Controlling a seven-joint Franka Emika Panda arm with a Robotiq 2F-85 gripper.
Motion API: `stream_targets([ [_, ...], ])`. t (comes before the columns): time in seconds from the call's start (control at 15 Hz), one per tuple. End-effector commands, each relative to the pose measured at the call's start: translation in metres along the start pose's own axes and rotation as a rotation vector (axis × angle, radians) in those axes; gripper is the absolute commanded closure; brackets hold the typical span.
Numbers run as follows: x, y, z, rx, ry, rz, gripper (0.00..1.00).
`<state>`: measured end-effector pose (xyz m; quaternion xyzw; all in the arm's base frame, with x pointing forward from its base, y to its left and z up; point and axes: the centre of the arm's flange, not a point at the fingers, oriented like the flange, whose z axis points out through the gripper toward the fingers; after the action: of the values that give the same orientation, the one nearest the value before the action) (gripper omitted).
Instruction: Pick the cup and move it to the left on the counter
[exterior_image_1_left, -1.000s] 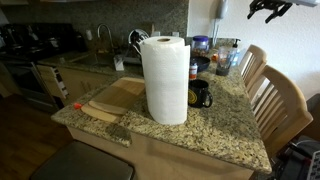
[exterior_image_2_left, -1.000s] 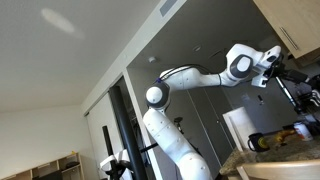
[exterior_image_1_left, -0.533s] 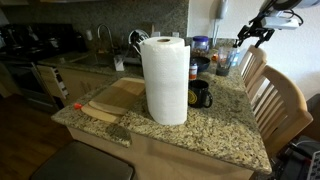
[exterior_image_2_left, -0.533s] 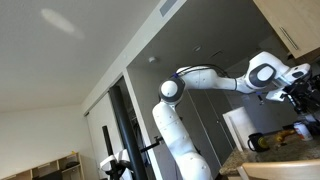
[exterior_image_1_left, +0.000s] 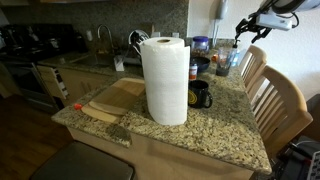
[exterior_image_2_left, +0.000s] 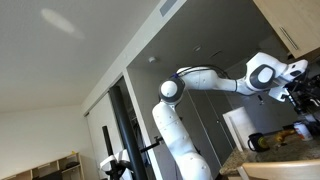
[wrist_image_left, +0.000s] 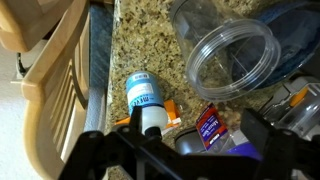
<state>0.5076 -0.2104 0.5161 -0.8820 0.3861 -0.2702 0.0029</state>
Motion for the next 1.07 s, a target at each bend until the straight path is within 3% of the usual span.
stream_targets([
  [0.0,0.000,0.000,0.000,0.001,0.001,0.004,0.00],
  [0.07,-0.010,-0.072,0.013,0.012,0.022,-0.013,0.00],
  [0.27,-0.016,-0.127,0.037,-0.045,-0.040,-0.087,0.00],
  [0.33,-0.027,-0.086,0.013,-0.010,-0.004,-0.060,0.00],
  [0.47,-0.036,-0.106,0.022,-0.004,-0.020,-0.070,0.00],
  [0.73,-0.023,-0.087,0.018,0.001,-0.006,-0.058,0.00],
  [1.0,-0.022,-0.069,0.039,0.005,-0.022,-0.070,0.00],
])
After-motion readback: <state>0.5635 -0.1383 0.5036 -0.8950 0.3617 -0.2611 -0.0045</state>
